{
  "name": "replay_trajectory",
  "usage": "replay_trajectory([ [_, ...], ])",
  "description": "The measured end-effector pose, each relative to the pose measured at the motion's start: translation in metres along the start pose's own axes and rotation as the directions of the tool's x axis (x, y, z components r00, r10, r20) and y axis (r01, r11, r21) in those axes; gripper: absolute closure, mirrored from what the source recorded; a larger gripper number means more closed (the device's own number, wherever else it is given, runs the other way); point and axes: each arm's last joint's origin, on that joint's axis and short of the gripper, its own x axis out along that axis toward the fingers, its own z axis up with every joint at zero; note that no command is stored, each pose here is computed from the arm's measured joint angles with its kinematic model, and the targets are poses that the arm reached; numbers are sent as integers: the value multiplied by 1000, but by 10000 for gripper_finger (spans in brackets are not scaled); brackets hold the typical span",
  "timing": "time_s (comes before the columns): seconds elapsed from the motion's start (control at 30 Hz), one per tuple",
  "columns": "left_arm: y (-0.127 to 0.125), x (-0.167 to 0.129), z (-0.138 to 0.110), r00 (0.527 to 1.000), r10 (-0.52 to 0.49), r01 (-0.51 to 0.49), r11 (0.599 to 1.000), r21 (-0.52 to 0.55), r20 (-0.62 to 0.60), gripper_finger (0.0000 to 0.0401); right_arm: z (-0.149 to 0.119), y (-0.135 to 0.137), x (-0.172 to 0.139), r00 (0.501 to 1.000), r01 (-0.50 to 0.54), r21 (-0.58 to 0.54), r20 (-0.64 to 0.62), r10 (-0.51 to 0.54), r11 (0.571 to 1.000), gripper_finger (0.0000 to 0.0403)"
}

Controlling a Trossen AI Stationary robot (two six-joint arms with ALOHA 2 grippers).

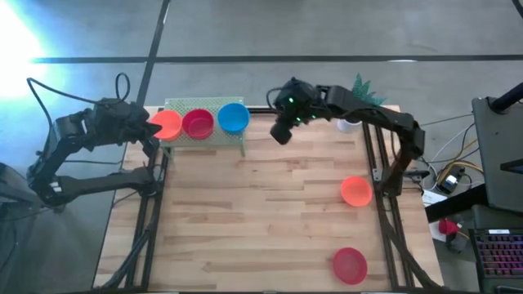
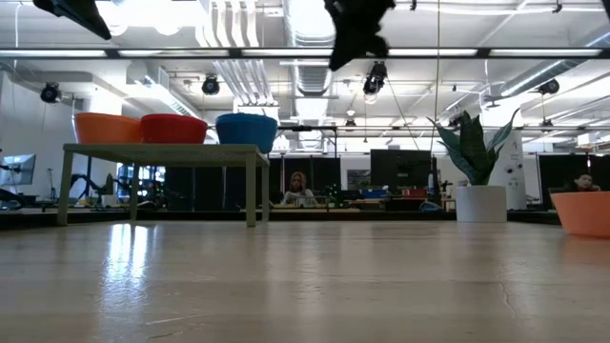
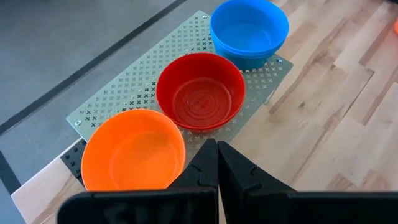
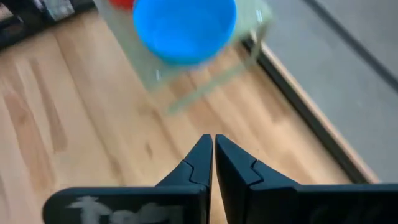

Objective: Pick & Place Mini bowls
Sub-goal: Stack the orange bowl on top of the other orange bowls on the shelf

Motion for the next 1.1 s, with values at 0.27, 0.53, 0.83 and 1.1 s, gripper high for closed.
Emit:
replay_trajectory([
  [0.27,0,0,0,1000,0,0,1000,29,1,401,-49,26,-30,987,50,139,-155,-28,989,386],
  [0.53,0,0,0,1000,0,0,999,51,1,401,-101,45,-34,955,105,258,-295,-25,960,386],
  [0.83,0,0,1,1000,-1,1,999,50,9,401,-154,51,-27,879,261,364,-472,-65,894,378],
  [1.1,0,0,1,1000,-1,1,999,48,9,401,-183,48,-12,808,350,381,-586,-69,856,330],
])
